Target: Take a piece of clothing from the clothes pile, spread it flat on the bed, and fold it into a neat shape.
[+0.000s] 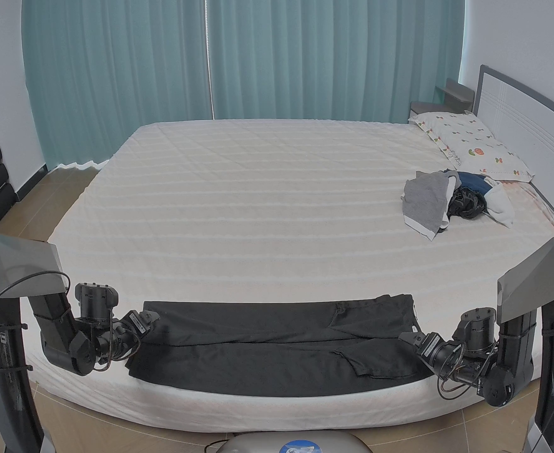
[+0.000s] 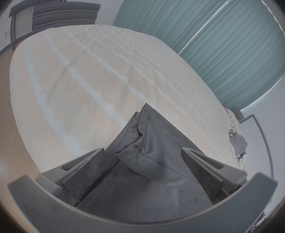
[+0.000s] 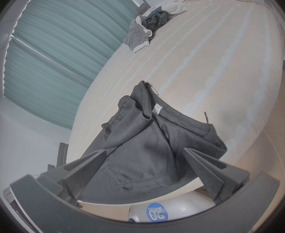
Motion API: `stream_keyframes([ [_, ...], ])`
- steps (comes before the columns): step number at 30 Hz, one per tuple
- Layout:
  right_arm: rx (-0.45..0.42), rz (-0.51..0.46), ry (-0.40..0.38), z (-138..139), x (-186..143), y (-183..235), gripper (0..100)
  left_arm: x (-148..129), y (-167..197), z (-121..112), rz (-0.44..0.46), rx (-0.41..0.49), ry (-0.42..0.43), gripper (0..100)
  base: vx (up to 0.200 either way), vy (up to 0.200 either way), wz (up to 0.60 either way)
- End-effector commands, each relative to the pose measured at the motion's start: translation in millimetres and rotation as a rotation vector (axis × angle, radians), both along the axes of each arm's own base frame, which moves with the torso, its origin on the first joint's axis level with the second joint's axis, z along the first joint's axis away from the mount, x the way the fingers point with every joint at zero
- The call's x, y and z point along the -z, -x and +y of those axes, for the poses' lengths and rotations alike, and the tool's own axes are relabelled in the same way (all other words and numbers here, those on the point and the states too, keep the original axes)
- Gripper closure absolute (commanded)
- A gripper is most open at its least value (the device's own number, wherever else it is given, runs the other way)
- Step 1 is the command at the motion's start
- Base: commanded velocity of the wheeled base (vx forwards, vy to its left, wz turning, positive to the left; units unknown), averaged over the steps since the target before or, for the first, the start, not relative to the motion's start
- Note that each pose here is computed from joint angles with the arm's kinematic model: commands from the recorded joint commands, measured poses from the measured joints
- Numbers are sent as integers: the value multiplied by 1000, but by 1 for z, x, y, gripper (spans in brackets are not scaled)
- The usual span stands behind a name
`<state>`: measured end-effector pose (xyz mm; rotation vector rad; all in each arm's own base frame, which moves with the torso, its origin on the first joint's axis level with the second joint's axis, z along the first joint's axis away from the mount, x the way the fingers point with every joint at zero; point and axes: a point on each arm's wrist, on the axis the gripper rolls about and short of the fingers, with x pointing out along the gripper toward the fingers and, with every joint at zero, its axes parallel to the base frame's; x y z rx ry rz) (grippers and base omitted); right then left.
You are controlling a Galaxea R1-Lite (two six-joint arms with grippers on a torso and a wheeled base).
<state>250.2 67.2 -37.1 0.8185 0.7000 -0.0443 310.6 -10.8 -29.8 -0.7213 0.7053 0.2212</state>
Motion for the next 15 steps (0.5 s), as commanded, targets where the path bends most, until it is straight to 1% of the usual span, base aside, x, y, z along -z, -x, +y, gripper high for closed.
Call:
stream_keyframes([
  [1,1,-15,-5,0,-2,-1,0,12,-4,-5,21,19,-16,0,0,0,0],
  [3,1,-14,-5,0,-1,-1,0,13,-5,-5,23,19,-19,0,0,0,0],
  [4,1,-12,-4,0,-1,-1,0,13,-5,-4,21,16,-20,100,0,0,0],
  [9,1,-11,-4,0,0,-1,0,10,-6,-2,10,-4,-25,100,0,0,0],
  [13,-1,-5,-1,1,1,-1,0,11,-8,0,8,-66,-64,100,0,0,0],
  [15,-1,-2,0,1,2,-1,0,9,-11,2,-13,-109,-65,100,0,0,0],
])
